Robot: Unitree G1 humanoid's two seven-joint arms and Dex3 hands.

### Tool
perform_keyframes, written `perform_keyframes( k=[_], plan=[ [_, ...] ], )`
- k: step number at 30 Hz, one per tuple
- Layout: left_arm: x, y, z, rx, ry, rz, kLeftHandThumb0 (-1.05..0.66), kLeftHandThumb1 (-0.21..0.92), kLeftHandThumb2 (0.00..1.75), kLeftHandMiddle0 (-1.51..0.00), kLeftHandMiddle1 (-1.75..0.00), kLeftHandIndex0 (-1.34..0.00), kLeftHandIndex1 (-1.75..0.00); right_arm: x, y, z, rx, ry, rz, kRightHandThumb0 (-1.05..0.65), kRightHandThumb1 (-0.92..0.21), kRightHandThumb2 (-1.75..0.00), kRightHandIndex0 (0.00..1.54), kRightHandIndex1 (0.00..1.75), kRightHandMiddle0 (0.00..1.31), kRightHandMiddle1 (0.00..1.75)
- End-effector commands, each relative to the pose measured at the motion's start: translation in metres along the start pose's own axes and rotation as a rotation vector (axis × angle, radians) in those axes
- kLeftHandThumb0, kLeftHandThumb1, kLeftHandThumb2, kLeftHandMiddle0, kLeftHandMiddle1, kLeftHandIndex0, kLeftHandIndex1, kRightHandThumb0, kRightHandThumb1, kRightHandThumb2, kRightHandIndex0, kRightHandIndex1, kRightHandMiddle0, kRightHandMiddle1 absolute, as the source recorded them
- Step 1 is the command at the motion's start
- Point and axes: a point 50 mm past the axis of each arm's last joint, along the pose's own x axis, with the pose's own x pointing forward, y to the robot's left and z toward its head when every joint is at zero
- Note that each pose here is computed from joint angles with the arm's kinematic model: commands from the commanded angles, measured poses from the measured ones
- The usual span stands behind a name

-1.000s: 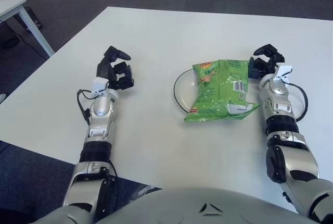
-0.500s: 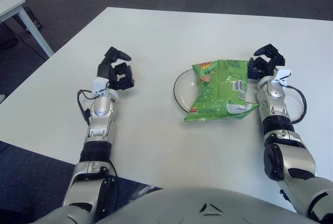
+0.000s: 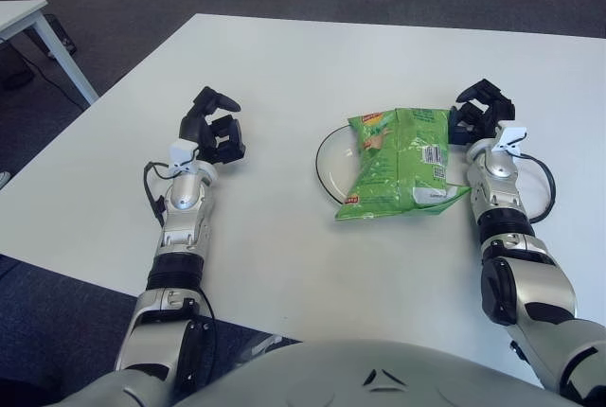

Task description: Put the snack into the plate.

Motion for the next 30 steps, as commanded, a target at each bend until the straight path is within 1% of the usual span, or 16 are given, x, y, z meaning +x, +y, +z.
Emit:
perform_keyframes(
  k=[1, 13, 17, 23, 29, 30],
  plan=[
    [-0.059, -0.005, -0.059, -0.063, 0.272, 0.039, -0.44, 0.46, 1.14, -1.12, -1.75, -0.50, -1.75, -0.029, -0.002, -0.047, -0.017, 0.199, 0.000, -0.01, 0.09, -1.75, 0.90, 1.75, 0.75, 1.65],
    [-0.055, 0.000, -0.057, -0.033, 0.252, 0.032, -0.43, 0.47, 1.12, -1.09, -1.75, -0.49, -1.75, -0.034, 0.010, -0.042, 0.058, 0.165, 0.017, -0.01, 0.06, -1.75, 0.89, 1.74, 0.68, 1.74],
    [-0.052, 0.002, -0.056, -0.022, 0.246, 0.035, -0.44, 0.46, 1.14, -1.10, -1.75, -0.50, -1.75, -0.034, 0.013, -0.040, 0.059, 0.159, 0.020, -0.01, 0.06, -1.74, 0.89, 1.73, 0.67, 1.74],
    [-0.047, 0.003, -0.056, -0.017, 0.238, 0.024, -0.44, 0.43, 1.17, -1.08, -1.75, -0.52, -1.75, -0.032, 0.014, -0.036, 0.041, 0.137, 0.020, -0.01, 0.06, -1.74, 0.89, 1.73, 0.67, 1.75],
    [-0.042, 0.003, -0.055, -0.022, 0.228, 0.030, -0.45, 0.42, 1.19, -1.07, -1.75, -0.53, -1.75, -0.025, 0.015, -0.034, 0.023, 0.132, 0.014, -0.01, 0.06, -1.74, 0.89, 1.73, 0.67, 1.75],
    [-0.043, 0.003, -0.055, -0.022, 0.225, 0.036, -0.45, 0.41, 1.19, -1.07, -1.75, -0.53, -1.75, -0.025, 0.015, -0.034, 0.020, 0.130, 0.013, -0.18, -0.06, -1.62, 1.04, 1.74, 0.67, 1.75]
  ],
)
